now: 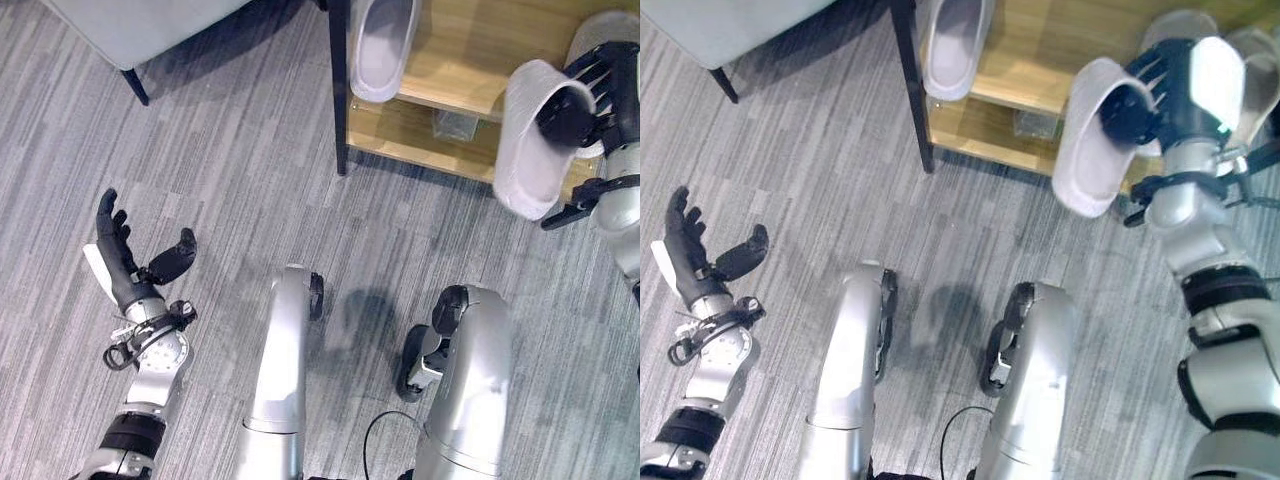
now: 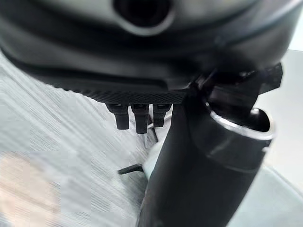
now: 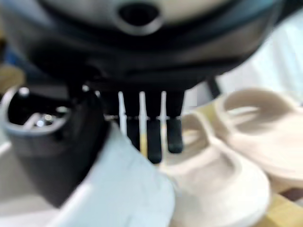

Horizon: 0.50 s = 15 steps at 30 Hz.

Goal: Arrange the slippers neatly on the shoe rack.

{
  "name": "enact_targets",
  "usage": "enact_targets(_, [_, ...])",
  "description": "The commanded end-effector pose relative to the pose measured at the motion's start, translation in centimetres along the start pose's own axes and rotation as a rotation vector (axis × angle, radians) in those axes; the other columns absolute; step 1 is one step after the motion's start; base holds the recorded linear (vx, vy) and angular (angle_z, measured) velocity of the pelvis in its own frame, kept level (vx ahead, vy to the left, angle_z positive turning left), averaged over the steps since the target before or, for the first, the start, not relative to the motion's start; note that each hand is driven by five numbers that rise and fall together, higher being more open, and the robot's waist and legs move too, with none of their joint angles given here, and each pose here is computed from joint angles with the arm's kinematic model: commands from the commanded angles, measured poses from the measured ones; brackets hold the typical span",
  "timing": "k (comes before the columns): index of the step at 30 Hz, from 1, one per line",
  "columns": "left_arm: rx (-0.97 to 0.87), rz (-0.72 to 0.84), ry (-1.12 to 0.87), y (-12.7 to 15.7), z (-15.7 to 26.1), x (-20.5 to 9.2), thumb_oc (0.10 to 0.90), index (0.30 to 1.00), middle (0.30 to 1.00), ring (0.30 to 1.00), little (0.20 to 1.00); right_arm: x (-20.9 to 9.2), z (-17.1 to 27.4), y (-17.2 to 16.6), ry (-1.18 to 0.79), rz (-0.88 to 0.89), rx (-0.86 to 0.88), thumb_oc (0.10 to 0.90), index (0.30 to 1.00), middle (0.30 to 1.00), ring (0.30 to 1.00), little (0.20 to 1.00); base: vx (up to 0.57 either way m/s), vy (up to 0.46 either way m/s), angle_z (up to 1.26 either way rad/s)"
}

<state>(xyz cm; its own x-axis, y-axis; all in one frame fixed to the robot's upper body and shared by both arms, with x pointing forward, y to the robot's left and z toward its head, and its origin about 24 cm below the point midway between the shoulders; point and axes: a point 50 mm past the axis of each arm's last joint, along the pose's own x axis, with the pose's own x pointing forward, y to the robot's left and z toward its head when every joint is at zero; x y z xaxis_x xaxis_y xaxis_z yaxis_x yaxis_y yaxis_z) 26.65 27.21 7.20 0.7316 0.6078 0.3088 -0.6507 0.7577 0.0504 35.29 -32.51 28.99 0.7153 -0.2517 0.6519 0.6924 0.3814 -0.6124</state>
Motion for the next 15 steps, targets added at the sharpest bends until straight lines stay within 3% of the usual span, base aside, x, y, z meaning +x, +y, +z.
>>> enact_targets(1, [-0.093, 0.050, -0.179, 1.1, 3.1, 1.3, 0.800, 0.900, 0.900, 0.900, 0.900, 3.9, 4.3, -8.1, -0.132, -0.307, 0.121, 0.400, 0.300, 0.300, 0.300, 0.300, 0.06, -0.005, -0.01])
enact_targets(11, [-0.049, 0.025, -0.162, 1.4, 2.3, 1.1, 0.800, 0.900, 0.900, 0.900, 0.900, 5.2, 8.0, -11.0, -0.264, -0.366, 0.113, 0.400, 0.300, 0.300, 0.300, 0.300, 0.03, 0.005, 0.01])
enact_targets(15, [-0.033, -0.034, -0.157, 0.7, 2.1, 0.6, 0.800, 0.900, 0.900, 0.900, 0.900, 5.9, 7.6, -11.0, -0.227, -0.343, 0.060, 0.400, 0.300, 0.300, 0.300, 0.300, 0.02, 0.004, 0.00])
